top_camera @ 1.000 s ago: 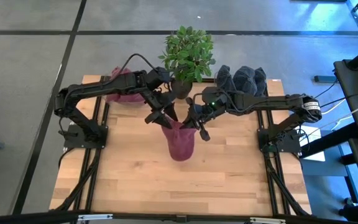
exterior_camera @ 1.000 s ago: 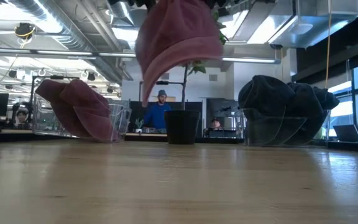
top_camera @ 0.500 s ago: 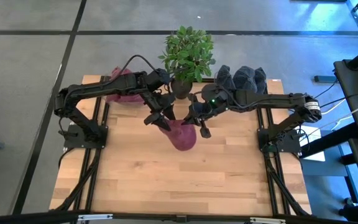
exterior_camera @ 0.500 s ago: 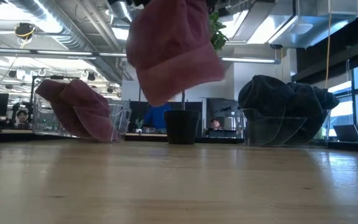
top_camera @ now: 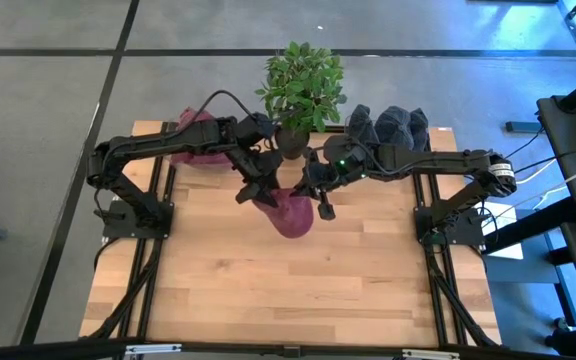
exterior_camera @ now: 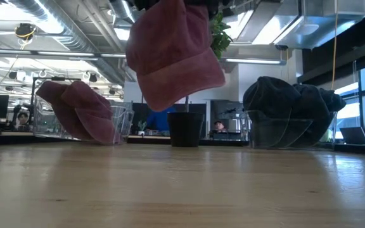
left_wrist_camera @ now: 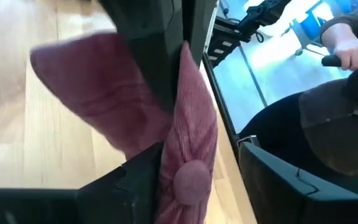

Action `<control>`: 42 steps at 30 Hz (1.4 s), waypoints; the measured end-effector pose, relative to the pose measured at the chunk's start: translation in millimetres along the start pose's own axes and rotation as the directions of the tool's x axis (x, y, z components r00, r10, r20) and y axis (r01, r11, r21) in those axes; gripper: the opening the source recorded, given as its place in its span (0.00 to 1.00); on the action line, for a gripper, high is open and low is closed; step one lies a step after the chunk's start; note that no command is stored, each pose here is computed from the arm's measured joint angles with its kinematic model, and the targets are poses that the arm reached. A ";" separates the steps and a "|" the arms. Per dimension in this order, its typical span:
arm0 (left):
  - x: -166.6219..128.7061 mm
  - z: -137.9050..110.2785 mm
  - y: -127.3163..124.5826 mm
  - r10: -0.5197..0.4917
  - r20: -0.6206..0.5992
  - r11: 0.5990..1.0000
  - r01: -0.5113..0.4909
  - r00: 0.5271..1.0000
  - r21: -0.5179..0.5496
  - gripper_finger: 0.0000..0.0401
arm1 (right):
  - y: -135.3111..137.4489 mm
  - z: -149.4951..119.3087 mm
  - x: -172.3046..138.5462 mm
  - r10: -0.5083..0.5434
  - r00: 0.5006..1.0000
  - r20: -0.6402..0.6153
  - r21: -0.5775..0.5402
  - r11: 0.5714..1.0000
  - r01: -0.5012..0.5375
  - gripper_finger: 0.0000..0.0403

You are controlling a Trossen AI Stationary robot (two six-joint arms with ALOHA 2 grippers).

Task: Pick & Place hat
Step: Put the red cap into the left transparent bin

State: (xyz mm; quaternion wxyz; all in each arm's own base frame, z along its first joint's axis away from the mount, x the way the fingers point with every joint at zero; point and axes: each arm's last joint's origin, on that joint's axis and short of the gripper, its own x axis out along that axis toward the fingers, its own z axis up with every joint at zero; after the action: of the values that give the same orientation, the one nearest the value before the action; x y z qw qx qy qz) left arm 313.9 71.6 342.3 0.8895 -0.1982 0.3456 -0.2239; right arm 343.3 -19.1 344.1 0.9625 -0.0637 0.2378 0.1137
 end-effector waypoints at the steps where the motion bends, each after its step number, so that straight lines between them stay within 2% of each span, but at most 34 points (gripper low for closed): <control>1: 0.0 -1.0 0.1 0.003 -0.008 1.000 -0.003 1.000 -0.008 0.49 | -0.2 0.0 0.0 -0.002 1.000 0.000 0.000 1.000 0.002 0.01; 6: -0.2 -3.0 2.9 0.100 -0.027 0.995 -0.099 0.995 0.011 0.34 | -0.2 0.0 0.0 -0.003 1.000 -0.001 -0.002 1.000 0.003 0.01; 13: -1.4 -2.7 3.7 0.086 -0.022 0.996 -0.085 0.996 0.029 0.06 | -0.3 -0.1 0.0 -0.005 1.000 -0.002 -0.002 1.000 0.005 0.01; 16: -4.2 -2.0 4.4 0.008 -0.008 1.000 -0.008 1.000 0.010 0.04 | -0.2 0.1 -0.3 -0.005 1.000 0.000 -0.001 1.000 0.005 0.01; 21: -15.4 -0.7 4.5 0.014 0.024 0.998 -0.013 1.000 -0.069 0.04 | -0.1 1.9 -3.1 -0.013 1.000 0.003 -0.029 0.999 0.013 0.05; 24: -28.5 -0.5 3.7 0.041 0.054 0.991 -0.034 0.998 -0.131 0.04 | -1.0 7.9 -9.5 -0.049 0.998 -0.028 -0.050 0.998 0.048 0.13; 28: -50.4 -1.3 -2.6 0.096 0.104 0.975 -0.073 0.990 -0.210 0.04 | -2.3 20.0 -23.5 -0.118 0.989 -0.086 -0.041 0.992 0.115 0.29; 33: -83.7 -14.0 -14.5 0.219 0.111 0.913 -0.164 0.969 -0.375 0.04 | -4.2 29.7 -46.2 -0.272 0.934 -0.231 -0.063 0.962 0.265 0.46; 37: -110.4 -25.2 -26.3 0.346 0.127 0.846 -0.251 0.930 -0.470 0.04 | -5.6 33.5 -59.5 -0.380 0.873 -0.306 -0.104 0.925 0.366 0.53; 39: -124.7 -28.7 -30.6 0.459 0.156 0.794 -0.324 0.875 -0.515 0.04 | -6.9 32.8 -64.1 -0.395 0.854 -0.340 -0.112 0.918 0.380 0.54; 42: -144.6 -34.5 -33.1 0.661 0.171 0.652 -0.447 0.731 -0.612 0.04 | -8.7 29.2 -70.1 -0.359 0.846 -0.393 -0.090 0.931 0.354 0.55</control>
State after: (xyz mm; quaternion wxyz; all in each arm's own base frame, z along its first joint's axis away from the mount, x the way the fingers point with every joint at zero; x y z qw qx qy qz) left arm 185.4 115.1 411.7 0.8717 -0.3579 0.2587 0.2124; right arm 298.1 -35.5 403.5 0.8965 -0.1355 0.4140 -0.0807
